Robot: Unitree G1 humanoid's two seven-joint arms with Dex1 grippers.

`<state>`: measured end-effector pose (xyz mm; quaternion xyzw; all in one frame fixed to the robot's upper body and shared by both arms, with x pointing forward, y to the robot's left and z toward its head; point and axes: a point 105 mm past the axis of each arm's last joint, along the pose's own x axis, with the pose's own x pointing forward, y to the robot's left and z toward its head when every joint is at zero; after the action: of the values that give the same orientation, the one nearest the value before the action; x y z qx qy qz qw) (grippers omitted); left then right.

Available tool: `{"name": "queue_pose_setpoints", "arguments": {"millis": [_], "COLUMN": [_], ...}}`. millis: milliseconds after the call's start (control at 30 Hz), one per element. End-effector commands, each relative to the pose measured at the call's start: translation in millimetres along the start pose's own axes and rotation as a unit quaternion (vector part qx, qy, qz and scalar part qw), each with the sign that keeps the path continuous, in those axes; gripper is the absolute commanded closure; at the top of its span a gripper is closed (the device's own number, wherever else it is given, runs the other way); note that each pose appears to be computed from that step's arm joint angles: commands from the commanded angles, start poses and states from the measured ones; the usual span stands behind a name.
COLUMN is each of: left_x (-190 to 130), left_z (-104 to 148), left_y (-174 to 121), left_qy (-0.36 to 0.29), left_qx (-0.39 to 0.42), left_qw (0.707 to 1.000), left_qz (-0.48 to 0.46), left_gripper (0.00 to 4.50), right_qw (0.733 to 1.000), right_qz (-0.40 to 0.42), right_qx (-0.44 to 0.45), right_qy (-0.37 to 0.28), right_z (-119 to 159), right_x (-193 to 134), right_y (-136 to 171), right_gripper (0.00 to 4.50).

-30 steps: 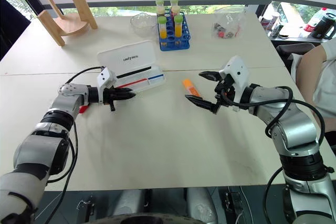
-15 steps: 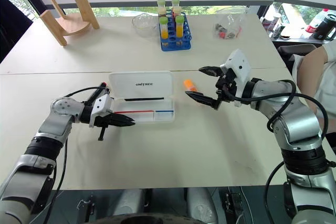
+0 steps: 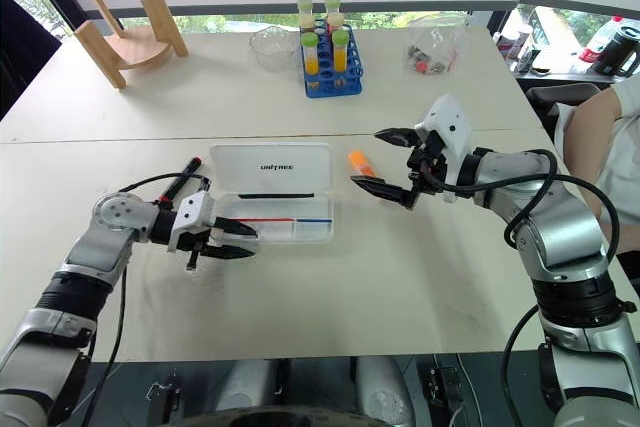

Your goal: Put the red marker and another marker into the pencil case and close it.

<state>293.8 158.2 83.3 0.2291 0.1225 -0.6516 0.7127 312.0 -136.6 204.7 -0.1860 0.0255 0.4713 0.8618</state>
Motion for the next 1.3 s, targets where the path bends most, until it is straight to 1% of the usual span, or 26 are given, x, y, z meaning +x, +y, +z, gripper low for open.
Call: {"name": "queue_pose_setpoints", "arguments": {"millis": [33,67,100,167,200,233,300,333,433,467,533,600,700,800,933,967,1000,1100,1133,1200,1233,1300], "left_x": [-24.4,-36.5,-50.4,-67.3,-75.3,-88.9,-113.9,-125.2,-150.6,-151.4,-147.1,-140.0,-127.9,-115.5,-105.9,-102.4,-100.0,-98.9,-100.2,-107.4,-109.8,-131.1], "left_z": [32.4,47.7,62.5,78.5,82.4,83.7,81.2,75.2,34.5,23.1,2.2,-17.8,-45.1,-59.4,-66.0,-66.2,-66.3,-63.6,-61.2,-45.6,-39.9,-10.0], "left_y": [8.5,8.8,8.2,4.6,4.2,8.9,18.6,22.7,38.4,40.3,42.0,45.5,55.3,66.0,76.5,78.4,79.7,79.4,79.0,77.9,77.2,76.7], "left_qy": [-0.042,-0.060,-0.076,-0.089,-0.091,-0.096,-0.113,-0.120,-0.091,-0.082,-0.055,-0.045,-0.025,-0.024,-0.028,-0.031,-0.033,-0.040,-0.042,-0.067,-0.076,-0.095], "left_qx": [0.020,0.023,0.024,0.016,0.007,-0.009,-0.051,-0.078,-0.144,-0.157,-0.175,-0.199,-0.219,-0.234,-0.244,-0.247,-0.249,-0.245,-0.241,-0.227,-0.223,-0.184], "left_qw": [0.997,0.994,0.990,0.985,0.981,0.972,0.945,0.930,0.872,0.863,0.856,0.849,0.844,0.847,0.851,0.855,0.857,0.867,0.871,0.880,0.882,0.890], "left_qz": [0.064,0.087,0.113,0.148,0.170,0.216,0.302,0.339,0.458,0.473,0.484,0.487,0.490,0.477,0.465,0.456,0.449,0.432,0.427,0.412,0.407,0.407], "left_gripper": [0.63,0.14,0.14,0.14,0.14,0.14,0.14,0.14,0.14,0.14,0.14,0.14,0.14,0.14,0.14,0.67,1.00,2.47,3.05,4.01,4.18,4.17], "right_qw": [1.000,1.000,1.000,1.000,1.000,1.000,0.999,0.999,0.999,0.999,0.999,0.999,0.999,0.995,0.991,0.990,0.989,0.989,0.989,0.990,0.990,0.990], "right_qz": [0.003,0.004,0.005,0.006,0.007,0.008,0.008,0.008,0.008,0.009,0.009,0.010,0.045,0.102,0.131,0.142,0.148,0.148,0.147,0.141,0.140,0.136], "right_qx": [-0.023,-0.022,-0.022,-0.020,-0.019,-0.019,-0.020,-0.021,-0.022,-0.022,-0.023,-0.020,-0.007,-0.004,-0.003,-0.006,-0.007,-0.012,-0.012,-0.016,-0.017,-0.017], "right_qy": [-0.017,-0.017,-0.017,-0.020,-0.022,-0.023,-0.024,-0.025,-0.027,-0.027,-0.028,-0.026,-0.017,-0.004,0.014,0.017,0.019,0.017,0.016,0.016,0.016,0.018], "right_z": [12.4,12.1,11.9,11.7,12.0,12.4,12.9,13.2,13.6,13.7,14.3,15.1,16.8,19.3,19.4,19.8,20.2,21.5,21.7,21.6,21.4,20.7], "right_x": [0.4,0.7,1.0,1.0,1.2,1.9,3.1,3.7,4.7,5.2,5.2,3.2,-6.3,-19.0,-26.9,-28.6,-29.7,-29.3,-29.0,-28.6,-28.8,-29.9], "right_y": [-1.0,-1.1,-1.0,-1.1,-1.0,-0.7,-1.0,-1.4,-1.9,-2.0,-2.2,-2.2,9.7,30.4,42.9,46.8,49.4,50.3,49.8,48.3,48.1,46.9], "right_gripper": [0.00,0.00,0.00,0.00,0.00,0.00,0.00,0.00,0.00,0.00,0.00,0.00,0.00,0.00,0.00,0.00,0.00,0.00,0.00,0.00,0.00,0.00]}}
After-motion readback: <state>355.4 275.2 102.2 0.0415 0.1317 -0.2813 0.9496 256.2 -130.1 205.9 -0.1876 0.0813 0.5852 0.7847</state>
